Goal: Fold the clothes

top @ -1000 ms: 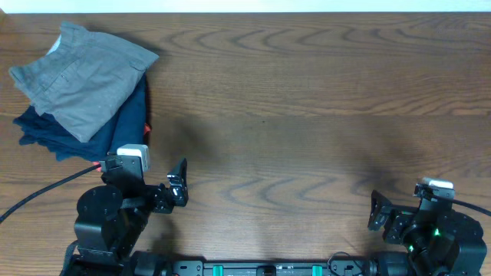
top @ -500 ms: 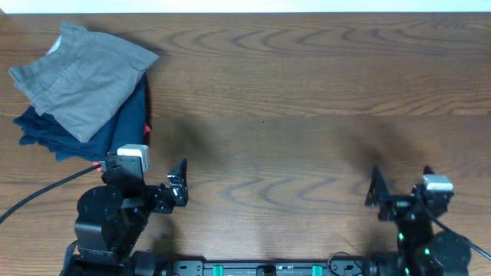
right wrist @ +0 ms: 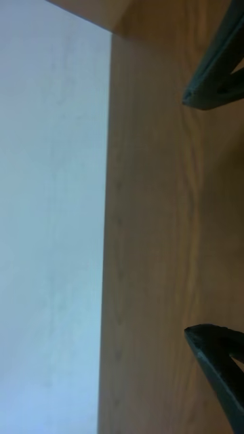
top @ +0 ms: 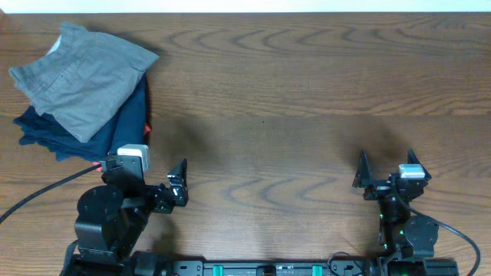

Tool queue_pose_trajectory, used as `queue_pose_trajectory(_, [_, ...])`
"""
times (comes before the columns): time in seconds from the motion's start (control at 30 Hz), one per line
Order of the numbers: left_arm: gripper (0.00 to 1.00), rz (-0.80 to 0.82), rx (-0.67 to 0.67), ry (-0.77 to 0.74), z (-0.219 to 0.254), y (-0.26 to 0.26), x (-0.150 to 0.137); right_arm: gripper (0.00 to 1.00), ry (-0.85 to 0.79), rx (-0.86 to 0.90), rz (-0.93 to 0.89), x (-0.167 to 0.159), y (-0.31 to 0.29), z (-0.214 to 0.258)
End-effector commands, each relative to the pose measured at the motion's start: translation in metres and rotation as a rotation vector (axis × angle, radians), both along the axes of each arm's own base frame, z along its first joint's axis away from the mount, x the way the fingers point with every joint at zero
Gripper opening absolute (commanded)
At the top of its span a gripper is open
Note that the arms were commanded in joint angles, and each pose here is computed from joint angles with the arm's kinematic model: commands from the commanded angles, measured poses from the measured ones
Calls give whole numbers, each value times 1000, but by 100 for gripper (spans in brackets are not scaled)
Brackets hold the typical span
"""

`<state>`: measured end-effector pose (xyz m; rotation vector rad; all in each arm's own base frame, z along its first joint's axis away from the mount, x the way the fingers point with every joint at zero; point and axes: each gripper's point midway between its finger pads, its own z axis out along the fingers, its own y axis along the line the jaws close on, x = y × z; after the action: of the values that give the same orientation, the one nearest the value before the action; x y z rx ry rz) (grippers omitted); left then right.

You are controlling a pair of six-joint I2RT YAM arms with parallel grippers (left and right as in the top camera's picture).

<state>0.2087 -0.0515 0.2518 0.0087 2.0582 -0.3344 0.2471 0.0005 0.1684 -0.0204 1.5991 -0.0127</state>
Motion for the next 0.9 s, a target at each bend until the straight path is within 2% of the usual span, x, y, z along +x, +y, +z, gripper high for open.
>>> queue_pose_trajectory(0.0, [98, -8, 16, -7, 1, 0, -1, 99, 49, -62, 28, -1, 6, -13])
queue_pose_trajectory(0.87, [98, -7, 16, -8, 1, 0, 0, 99, 45, -58, 30, -1, 6, -12])
